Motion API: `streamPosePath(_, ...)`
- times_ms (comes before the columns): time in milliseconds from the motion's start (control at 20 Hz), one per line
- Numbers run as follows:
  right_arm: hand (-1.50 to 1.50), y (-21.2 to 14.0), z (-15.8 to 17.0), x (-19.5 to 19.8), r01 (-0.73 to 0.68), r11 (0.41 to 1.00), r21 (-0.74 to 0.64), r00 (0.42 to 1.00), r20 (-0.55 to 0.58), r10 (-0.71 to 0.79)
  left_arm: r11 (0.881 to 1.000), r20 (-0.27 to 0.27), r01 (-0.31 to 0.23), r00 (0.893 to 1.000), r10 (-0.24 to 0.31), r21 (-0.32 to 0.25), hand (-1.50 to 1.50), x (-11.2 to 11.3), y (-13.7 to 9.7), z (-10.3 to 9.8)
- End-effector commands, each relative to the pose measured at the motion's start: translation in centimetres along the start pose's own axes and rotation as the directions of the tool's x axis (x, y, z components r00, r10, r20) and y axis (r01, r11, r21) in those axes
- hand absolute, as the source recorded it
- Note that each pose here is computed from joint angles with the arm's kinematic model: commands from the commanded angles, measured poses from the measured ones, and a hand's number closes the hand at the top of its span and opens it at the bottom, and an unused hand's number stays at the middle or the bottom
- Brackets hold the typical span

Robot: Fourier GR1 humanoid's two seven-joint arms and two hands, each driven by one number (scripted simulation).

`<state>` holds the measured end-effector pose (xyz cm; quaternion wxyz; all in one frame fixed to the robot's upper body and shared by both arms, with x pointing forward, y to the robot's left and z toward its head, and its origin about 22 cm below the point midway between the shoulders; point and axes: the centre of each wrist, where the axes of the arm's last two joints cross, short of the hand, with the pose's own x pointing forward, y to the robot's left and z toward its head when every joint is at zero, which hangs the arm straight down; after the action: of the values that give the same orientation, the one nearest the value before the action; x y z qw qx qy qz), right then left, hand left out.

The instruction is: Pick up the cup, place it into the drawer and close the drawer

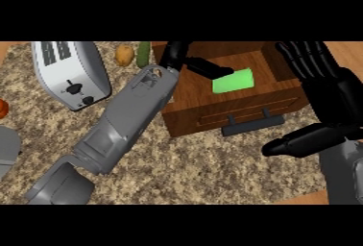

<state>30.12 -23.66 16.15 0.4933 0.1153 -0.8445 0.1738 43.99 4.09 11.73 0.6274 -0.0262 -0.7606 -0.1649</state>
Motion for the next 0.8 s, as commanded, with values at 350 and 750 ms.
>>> streamPosePath(350,1.50,2.7,0.0,-0.6,0.084,0.881,0.466,0.991,-0.129,-0.026,0.958,0.210,-0.279,0.942,0.260,0.062,-1.50,2.8,-0.1,-0.8)
streamPosePath(750,-1.50,2.9,2.3,-0.5,-0.209,0.779,0.591,0.890,-0.216,0.402,0.949,0.195,-0.283,0.947,0.254,0.137,-1.50,-0.1,0.3,0.2)
